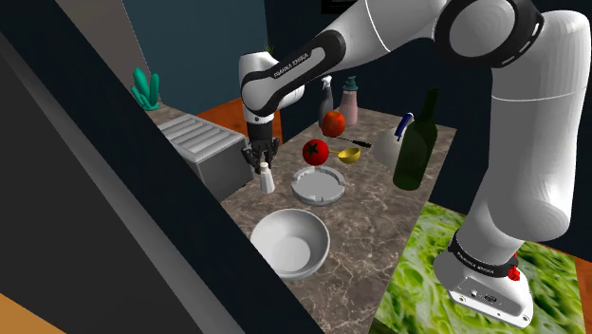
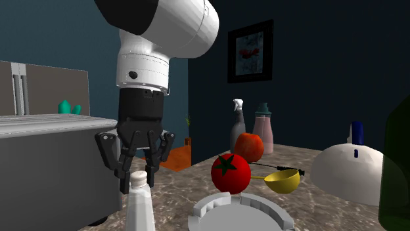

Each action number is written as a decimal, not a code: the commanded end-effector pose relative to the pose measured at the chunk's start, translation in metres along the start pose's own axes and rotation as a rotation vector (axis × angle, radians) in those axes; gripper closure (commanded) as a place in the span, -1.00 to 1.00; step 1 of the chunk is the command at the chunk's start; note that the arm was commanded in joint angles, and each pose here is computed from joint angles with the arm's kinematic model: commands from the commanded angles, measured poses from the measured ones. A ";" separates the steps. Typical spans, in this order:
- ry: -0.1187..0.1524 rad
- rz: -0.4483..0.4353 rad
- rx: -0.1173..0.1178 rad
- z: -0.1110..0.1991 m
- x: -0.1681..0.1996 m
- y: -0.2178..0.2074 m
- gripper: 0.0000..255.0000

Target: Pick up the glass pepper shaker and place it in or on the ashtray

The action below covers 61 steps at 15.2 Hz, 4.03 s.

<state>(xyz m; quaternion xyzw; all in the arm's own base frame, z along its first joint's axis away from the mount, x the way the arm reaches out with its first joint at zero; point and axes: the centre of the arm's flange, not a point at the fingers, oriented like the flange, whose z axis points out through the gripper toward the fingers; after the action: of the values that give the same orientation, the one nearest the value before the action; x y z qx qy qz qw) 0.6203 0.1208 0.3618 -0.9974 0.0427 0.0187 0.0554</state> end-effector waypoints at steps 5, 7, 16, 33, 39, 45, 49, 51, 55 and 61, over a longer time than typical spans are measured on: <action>0.000 0.000 0.000 0.000 0.000 0.000 1.00; 0.000 0.000 0.000 0.000 0.000 0.000 1.00; 0.000 0.000 0.000 -0.042 -0.002 -0.005 1.00; 0.000 0.000 0.000 -0.118 -0.052 0.031 1.00; 0.000 0.000 0.000 -0.137 -0.110 0.082 1.00; 0.000 0.000 0.000 -0.131 -0.135 0.107 1.00; 0.000 0.000 0.000 -0.110 -0.134 0.109 1.00; 0.000 0.000 0.000 -0.099 -0.134 0.110 1.00; 0.000 0.000 0.000 -0.078 -0.133 0.112 1.00; 0.000 0.000 0.000 -0.047 -0.132 0.116 1.00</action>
<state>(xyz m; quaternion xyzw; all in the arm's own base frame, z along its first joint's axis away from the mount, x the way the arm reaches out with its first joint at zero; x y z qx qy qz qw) 0.4802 0.0124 0.4054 -0.9974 0.0427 0.0191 0.0554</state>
